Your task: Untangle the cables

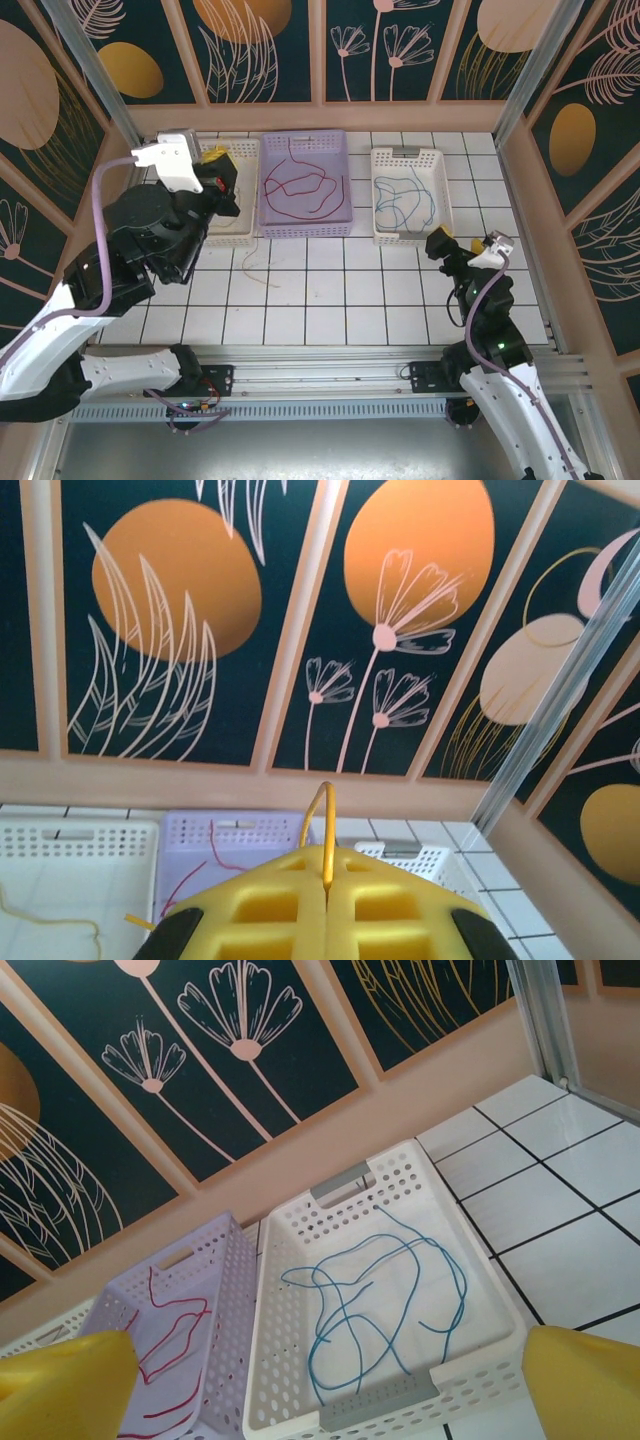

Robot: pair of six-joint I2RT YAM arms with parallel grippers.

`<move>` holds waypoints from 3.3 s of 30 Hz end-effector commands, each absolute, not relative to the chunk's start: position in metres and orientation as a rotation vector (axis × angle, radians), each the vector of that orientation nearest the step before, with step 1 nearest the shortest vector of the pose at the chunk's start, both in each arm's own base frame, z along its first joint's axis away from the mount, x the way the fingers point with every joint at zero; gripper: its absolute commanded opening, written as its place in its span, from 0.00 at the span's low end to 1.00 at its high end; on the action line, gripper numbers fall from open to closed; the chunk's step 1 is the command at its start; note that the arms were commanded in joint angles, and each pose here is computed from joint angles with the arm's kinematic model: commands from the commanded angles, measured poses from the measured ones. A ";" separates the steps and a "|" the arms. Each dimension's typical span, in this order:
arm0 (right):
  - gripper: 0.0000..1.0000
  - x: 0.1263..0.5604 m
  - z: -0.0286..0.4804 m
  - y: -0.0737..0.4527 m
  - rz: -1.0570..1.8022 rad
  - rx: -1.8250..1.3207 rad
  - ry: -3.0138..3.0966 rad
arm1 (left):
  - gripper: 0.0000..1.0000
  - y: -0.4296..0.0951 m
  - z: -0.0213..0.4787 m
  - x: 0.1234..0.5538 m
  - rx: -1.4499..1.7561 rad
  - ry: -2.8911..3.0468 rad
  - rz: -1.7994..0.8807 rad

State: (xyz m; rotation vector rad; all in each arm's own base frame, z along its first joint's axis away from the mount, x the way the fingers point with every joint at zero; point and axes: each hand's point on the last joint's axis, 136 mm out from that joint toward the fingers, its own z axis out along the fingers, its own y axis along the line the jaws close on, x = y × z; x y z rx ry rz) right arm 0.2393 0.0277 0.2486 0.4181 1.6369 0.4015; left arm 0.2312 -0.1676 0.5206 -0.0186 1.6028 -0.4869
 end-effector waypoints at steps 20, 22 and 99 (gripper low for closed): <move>0.99 0.238 0.255 0.033 0.443 0.394 1.606 | 0.00 -0.125 0.632 0.233 -0.028 1.394 -0.168; 0.99 0.238 0.255 0.033 0.446 0.393 1.604 | 0.00 -0.118 0.639 0.232 -0.043 1.373 -0.126; 0.99 0.232 0.262 0.039 0.502 0.358 1.562 | 0.00 -0.055 0.334 0.453 -0.297 1.769 0.198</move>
